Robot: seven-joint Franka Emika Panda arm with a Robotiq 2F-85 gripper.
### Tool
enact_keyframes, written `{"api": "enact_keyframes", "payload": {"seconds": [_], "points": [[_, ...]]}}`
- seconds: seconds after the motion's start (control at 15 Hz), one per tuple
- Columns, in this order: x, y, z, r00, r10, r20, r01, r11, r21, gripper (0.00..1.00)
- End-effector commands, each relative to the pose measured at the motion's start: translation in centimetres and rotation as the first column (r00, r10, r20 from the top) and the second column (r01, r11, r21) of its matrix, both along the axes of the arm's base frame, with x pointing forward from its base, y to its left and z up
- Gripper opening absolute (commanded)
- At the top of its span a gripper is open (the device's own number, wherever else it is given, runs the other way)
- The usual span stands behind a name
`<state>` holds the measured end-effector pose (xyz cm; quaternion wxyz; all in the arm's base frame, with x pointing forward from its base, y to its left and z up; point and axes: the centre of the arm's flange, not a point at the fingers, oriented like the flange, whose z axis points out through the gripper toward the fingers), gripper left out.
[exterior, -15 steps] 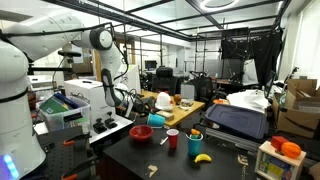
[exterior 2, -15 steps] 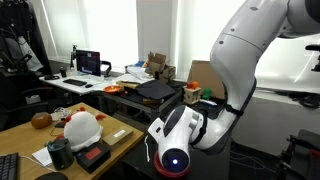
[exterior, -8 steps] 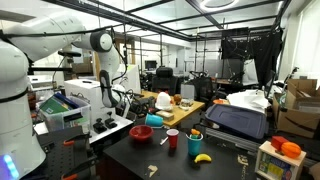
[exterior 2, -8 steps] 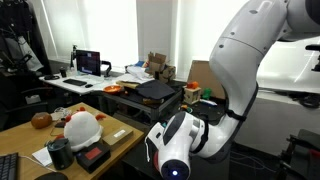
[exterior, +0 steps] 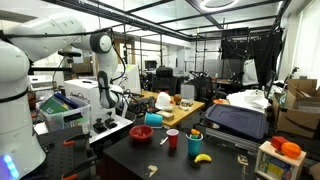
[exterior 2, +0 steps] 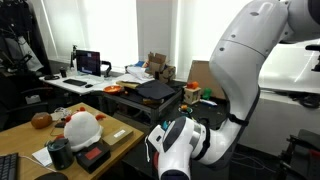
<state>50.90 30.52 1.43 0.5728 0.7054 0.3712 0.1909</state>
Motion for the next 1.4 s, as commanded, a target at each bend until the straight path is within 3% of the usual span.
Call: {"api": "enact_keyframes", "payload": {"seconds": [0.0,0.47,1.33], "points": [[-0.37,0.81,0.65,1.0,-0.004,0.016,0.005,0.998,-0.068,0.01],[-0.75,0.96,0.99,0.999,-0.013,0.036,0.019,0.988,-0.154,0.01],[-1.19,0.41,0.42,0.997,-0.048,0.052,0.057,0.976,-0.208,0.01]]}}
